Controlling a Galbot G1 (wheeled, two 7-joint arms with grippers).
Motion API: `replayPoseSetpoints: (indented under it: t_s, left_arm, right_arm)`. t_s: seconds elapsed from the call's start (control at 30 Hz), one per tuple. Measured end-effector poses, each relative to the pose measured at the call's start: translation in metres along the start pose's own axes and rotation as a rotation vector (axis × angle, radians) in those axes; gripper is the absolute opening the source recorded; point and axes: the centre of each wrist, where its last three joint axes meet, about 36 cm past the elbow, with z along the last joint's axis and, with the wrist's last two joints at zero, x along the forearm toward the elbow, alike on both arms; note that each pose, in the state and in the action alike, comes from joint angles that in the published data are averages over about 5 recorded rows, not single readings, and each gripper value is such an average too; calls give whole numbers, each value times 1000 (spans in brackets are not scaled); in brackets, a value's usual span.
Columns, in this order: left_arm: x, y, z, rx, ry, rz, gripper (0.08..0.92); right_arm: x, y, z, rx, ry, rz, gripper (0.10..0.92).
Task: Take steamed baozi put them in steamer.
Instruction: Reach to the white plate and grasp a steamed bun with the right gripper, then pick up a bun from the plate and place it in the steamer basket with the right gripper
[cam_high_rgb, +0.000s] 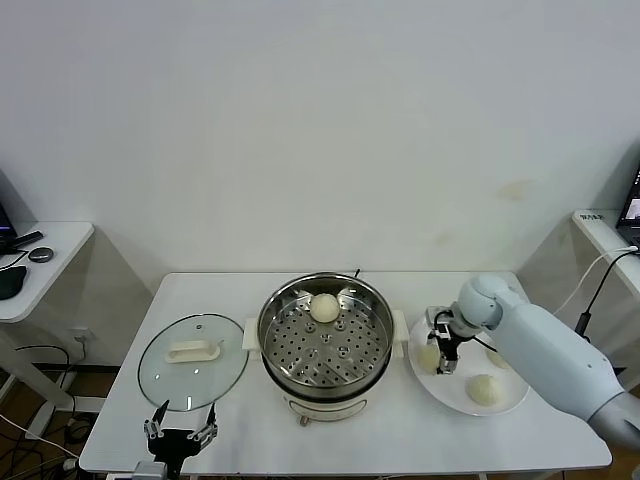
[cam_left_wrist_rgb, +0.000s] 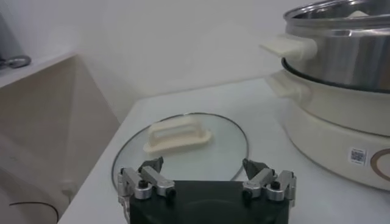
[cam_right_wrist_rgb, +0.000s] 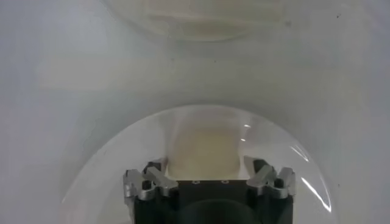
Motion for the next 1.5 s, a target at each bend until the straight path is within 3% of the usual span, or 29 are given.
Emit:
replayPoseSetpoints:
  t_s: [0.13, 0.23, 0.43, 0.67, 0.9, 1.07, 1.27, 1.5]
  left_arm:
    - [0, -2, 0, 1, -1, 3, 823]
    - [0, -2, -2, 2, -6, 2, 823]
    - [-2, -2, -6, -4, -20, -6, 823]
    - [1, -4, -12, -3, -31, 3, 823]
    - [3, -1, -20, -6, -49, -7, 823]
    - [2, 1, -24, 0, -63, -12, 823]
    - [3, -2, -27, 20, -69, -16, 823]
    - [4, -1, -33, 40, -88, -22, 823]
  right_arm:
    - [4, 0, 3, -9, -2, 0, 568]
    - [11, 0, 5, -14, -4, 2, 535]
    - [45, -5, 11, -25, -12, 16, 518]
    - [127, -26, -12, 8, -53, 39, 523]
    - [217, -51, -76, 80, -105, 57, 526]
    - [257, -60, -138, 125, -146, 41, 523]
    - [263, -66, -222, 169, -168, -18, 518]
    - [233, -65, -304, 214, -131, -75, 518]
